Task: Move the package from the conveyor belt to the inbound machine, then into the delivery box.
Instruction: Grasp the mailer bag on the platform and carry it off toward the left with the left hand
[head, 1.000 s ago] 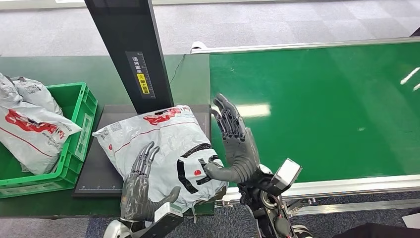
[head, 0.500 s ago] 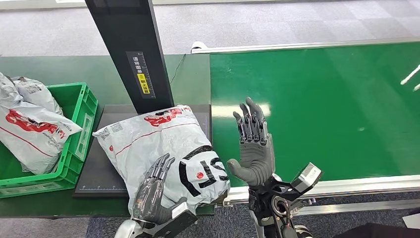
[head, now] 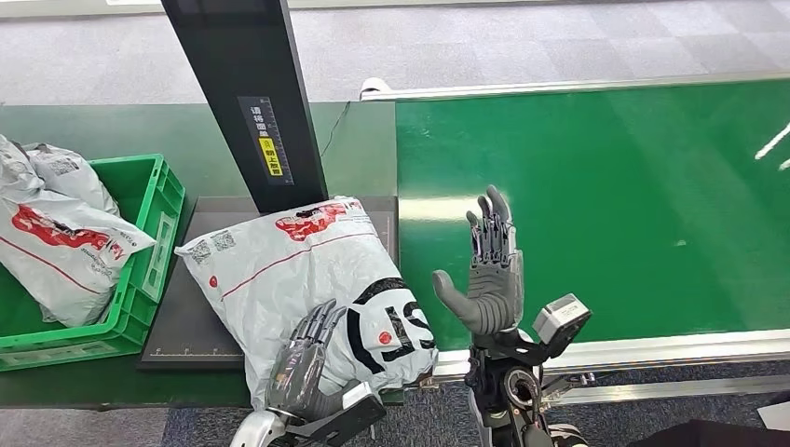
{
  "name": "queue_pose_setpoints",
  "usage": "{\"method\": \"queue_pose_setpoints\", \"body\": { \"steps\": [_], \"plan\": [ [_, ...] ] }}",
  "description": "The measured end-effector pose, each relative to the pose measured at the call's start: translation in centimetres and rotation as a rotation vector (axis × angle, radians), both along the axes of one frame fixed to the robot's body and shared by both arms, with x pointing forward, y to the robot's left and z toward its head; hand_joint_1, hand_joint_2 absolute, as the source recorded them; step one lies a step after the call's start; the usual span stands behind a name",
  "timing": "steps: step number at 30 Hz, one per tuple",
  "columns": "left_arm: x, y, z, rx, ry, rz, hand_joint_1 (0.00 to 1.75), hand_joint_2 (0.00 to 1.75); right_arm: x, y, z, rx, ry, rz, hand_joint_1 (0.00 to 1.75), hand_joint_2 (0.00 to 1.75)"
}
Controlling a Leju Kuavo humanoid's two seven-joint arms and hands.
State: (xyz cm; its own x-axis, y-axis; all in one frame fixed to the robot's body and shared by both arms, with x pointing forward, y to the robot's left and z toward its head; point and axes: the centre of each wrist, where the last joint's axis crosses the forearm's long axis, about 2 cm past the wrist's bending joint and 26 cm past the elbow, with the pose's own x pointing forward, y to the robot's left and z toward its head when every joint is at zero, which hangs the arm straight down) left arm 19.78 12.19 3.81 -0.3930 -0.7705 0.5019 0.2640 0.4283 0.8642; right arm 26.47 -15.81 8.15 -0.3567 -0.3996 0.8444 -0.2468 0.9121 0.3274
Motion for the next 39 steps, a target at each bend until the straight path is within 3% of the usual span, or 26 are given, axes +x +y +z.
{"method": "queue_pose_setpoints", "body": {
  "steps": [1,4,5,6,15,20,24,32,39],
  "plan": [
    [0.1,-0.1,-0.1,0.006,0.000,-0.003,0.17,1.75,-0.1,0.1,0.0,-0.008,0.009,-0.003,0.00,1.75],
    [0.5,-0.2,-0.4,0.022,-0.006,-0.011,1.13,1.75,-0.3,0.3,-0.1,-0.013,0.024,-0.001,0.00,1.75],
    [0.6,-0.3,-0.5,0.029,-0.007,-0.016,1.29,1.75,-0.4,0.3,-0.1,-0.013,0.027,0.000,0.00,1.75],
    [0.7,-0.3,-0.6,0.039,-0.007,-0.021,1.33,1.75,-0.4,0.3,-0.1,-0.013,0.029,0.000,0.00,1.75],
    [1.3,-0.6,-1.3,0.087,-0.032,-0.020,1.52,1.75,-0.9,0.4,-0.2,-0.001,0.032,0.010,0.00,1.75],
    [1.4,-0.4,-0.5,-0.006,-0.156,0.037,1.54,1.75,-1.0,0.4,-0.4,-0.002,0.038,0.007,0.00,1.75],
    [1.2,0.3,0.9,-0.136,-0.298,0.118,1.43,1.75,-1.4,0.4,-0.6,-0.004,0.050,0.000,0.00,1.75],
    [0.4,2.9,6.9,-0.461,-0.703,0.212,1.47,1.75,-1.8,0.4,-1.0,-0.005,0.060,-0.015,0.00,1.75],
    [-0.7,5.8,14.0,-0.623,-0.976,0.368,1.38,1.75,-1.8,0.4,-1.3,0.001,0.063,-0.026,0.00,1.75]
  ]
}}
